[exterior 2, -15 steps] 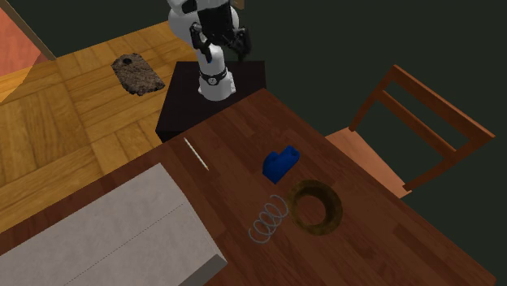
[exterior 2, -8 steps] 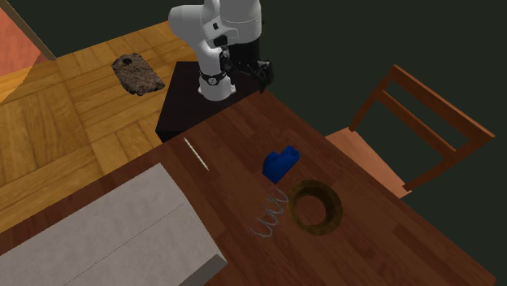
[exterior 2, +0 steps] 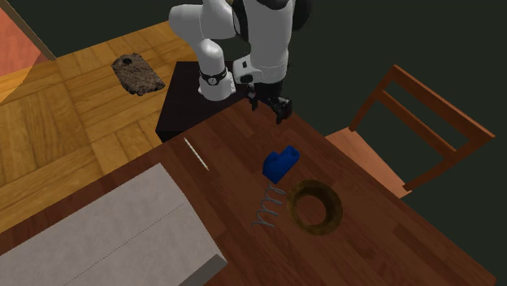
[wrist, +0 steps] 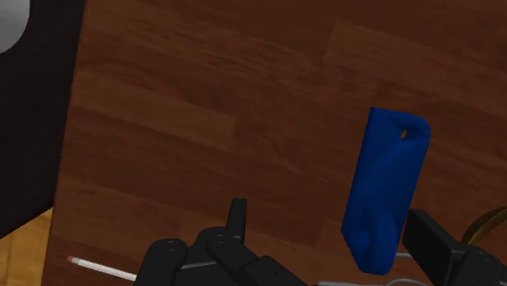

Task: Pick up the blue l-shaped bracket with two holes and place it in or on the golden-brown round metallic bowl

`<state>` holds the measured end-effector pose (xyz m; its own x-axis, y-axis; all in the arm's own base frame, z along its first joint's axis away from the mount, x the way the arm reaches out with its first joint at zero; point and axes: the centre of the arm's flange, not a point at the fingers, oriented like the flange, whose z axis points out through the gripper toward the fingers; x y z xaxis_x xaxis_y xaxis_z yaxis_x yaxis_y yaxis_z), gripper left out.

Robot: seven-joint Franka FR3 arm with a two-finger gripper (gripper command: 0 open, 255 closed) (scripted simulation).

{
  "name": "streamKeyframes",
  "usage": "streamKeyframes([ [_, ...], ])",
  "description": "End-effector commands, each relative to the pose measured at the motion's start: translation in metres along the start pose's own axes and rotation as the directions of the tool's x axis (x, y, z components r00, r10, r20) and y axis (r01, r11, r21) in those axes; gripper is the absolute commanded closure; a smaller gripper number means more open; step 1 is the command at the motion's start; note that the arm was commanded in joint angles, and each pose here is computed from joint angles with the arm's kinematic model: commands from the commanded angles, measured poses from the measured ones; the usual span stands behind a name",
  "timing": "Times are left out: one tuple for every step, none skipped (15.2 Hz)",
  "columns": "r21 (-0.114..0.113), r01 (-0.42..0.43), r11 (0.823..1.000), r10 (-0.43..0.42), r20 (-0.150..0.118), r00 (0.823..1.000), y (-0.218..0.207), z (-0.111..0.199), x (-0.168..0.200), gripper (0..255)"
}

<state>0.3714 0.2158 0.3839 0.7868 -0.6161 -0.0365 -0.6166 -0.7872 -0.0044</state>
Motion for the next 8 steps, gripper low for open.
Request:
streamKeyframes([
  [0.001,-0.057,0.998,0.057,-0.007,0.998,-0.020,0.018,0.003,0],
  [0.000,-0.083,0.997,0.083,-0.011,0.996,-0.029,0.027,0.004,0],
  [0.000,-0.109,0.994,0.109,-0.014,0.994,-0.038,0.036,0.006,0],
  [-0.001,-0.135,0.991,0.135,-0.018,0.991,-0.047,0.046,0.009,0],
  [-0.002,-0.161,0.987,0.161,-0.022,0.987,-0.056,0.055,0.011,0],
  [-0.002,-0.187,0.982,0.187,-0.025,0.982,-0.066,0.064,0.014,0],
  [-0.002,-0.213,0.977,0.213,-0.029,0.977,-0.074,0.074,0.017,0],
  [-0.003,-0.239,0.971,0.239,-0.033,0.971,-0.083,0.083,0.020,0],
])
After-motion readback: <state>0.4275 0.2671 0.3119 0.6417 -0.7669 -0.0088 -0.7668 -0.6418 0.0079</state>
